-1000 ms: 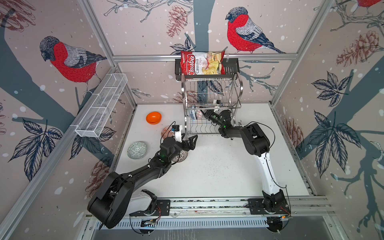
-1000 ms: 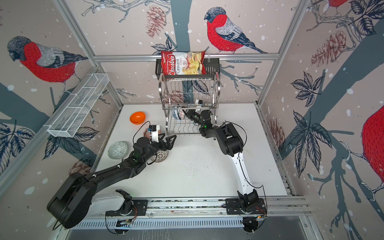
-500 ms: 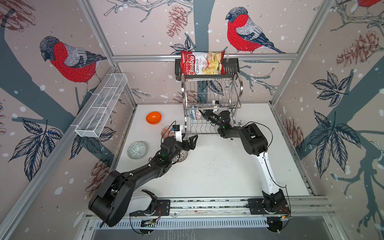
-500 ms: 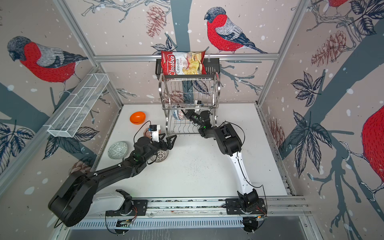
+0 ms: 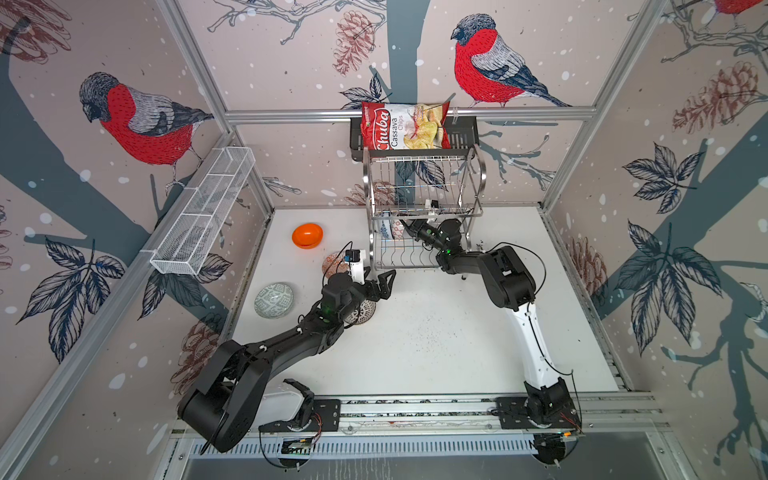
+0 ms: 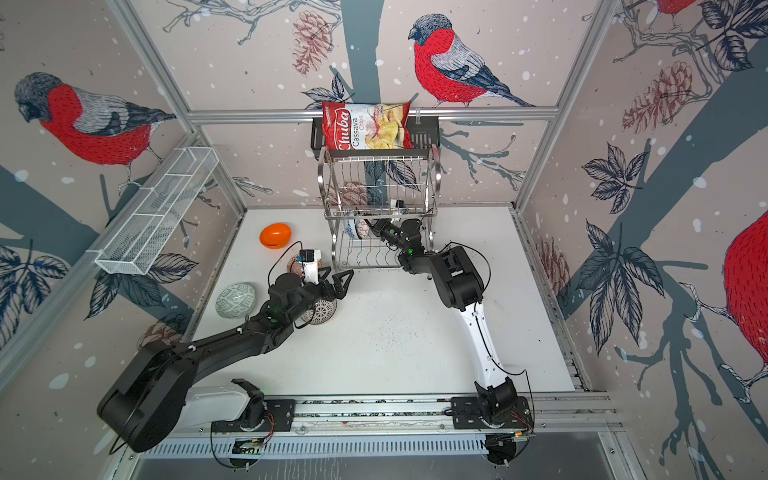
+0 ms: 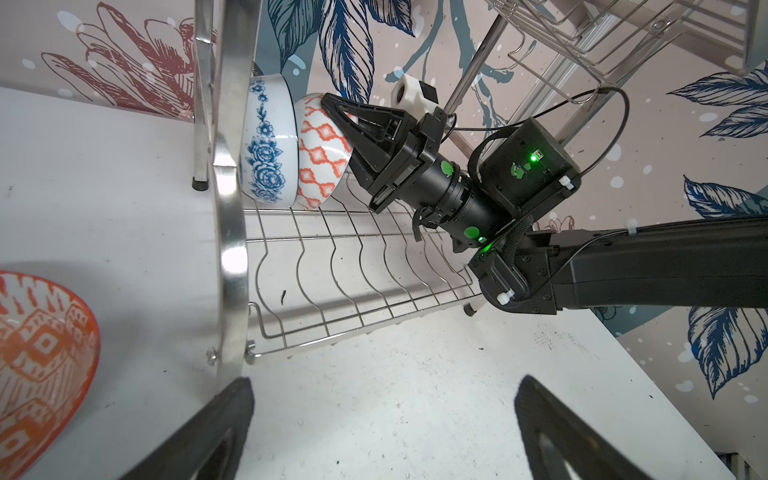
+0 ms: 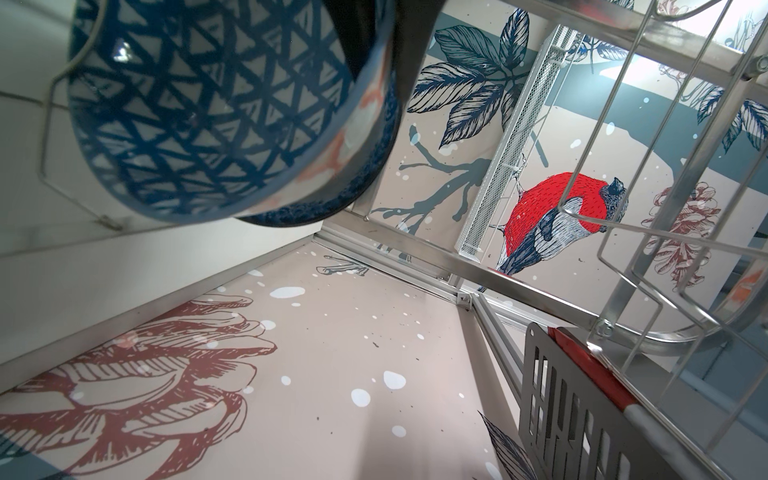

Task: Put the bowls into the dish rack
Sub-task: 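Push the blue bowl on edge against the floral bowl with the right gripper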

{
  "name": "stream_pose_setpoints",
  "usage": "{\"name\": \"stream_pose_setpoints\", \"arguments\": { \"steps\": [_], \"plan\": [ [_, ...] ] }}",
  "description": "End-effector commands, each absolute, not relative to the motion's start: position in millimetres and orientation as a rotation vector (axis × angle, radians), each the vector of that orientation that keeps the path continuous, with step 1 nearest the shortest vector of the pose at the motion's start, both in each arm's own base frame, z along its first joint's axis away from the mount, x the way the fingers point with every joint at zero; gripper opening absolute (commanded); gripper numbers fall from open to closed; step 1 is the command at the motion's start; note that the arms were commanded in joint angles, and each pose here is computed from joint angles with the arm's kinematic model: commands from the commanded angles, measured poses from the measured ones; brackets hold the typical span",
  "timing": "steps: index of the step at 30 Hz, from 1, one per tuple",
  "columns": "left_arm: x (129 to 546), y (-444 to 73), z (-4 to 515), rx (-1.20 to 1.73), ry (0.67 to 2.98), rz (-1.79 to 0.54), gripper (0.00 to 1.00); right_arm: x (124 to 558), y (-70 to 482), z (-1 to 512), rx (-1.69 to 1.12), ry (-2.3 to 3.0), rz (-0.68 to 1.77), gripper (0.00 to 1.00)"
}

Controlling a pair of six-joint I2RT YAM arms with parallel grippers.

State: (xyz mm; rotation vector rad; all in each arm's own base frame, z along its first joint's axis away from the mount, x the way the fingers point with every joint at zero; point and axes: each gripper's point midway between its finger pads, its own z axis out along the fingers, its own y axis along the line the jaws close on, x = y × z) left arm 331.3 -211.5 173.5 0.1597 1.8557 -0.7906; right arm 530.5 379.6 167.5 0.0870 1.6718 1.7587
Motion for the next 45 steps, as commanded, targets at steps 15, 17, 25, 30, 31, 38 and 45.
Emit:
{"name": "stream_pose_setpoints", "arguments": {
  "steps": [15,17,25,30,31,38,45],
  "plan": [
    [334,-212,181,0.171,1.827,-0.787,0.98,528,385,157,0.008,1.717,1.714,0.06],
    [334,-213,182,0.172,1.825,-0.789,0.98,528,387,157,0.007,1.721,1.712,0.06],
    [334,-212,180,0.170,1.829,-0.785,0.98,529,395,160,-0.002,1.715,1.725,0.10],
    [334,-213,181,0.170,1.829,-0.790,0.98,530,395,161,-0.005,1.714,1.725,0.14],
    [334,-213,180,0.171,1.831,-0.790,0.98,530,394,162,-0.006,1.713,1.725,0.14],
    [334,-212,181,0.171,1.830,-0.786,0.98,529,394,163,-0.013,1.714,1.727,0.17],
    [334,-212,180,0.170,1.831,-0.785,0.98,525,395,170,-0.037,1.708,1.721,0.20]
  ]
}}
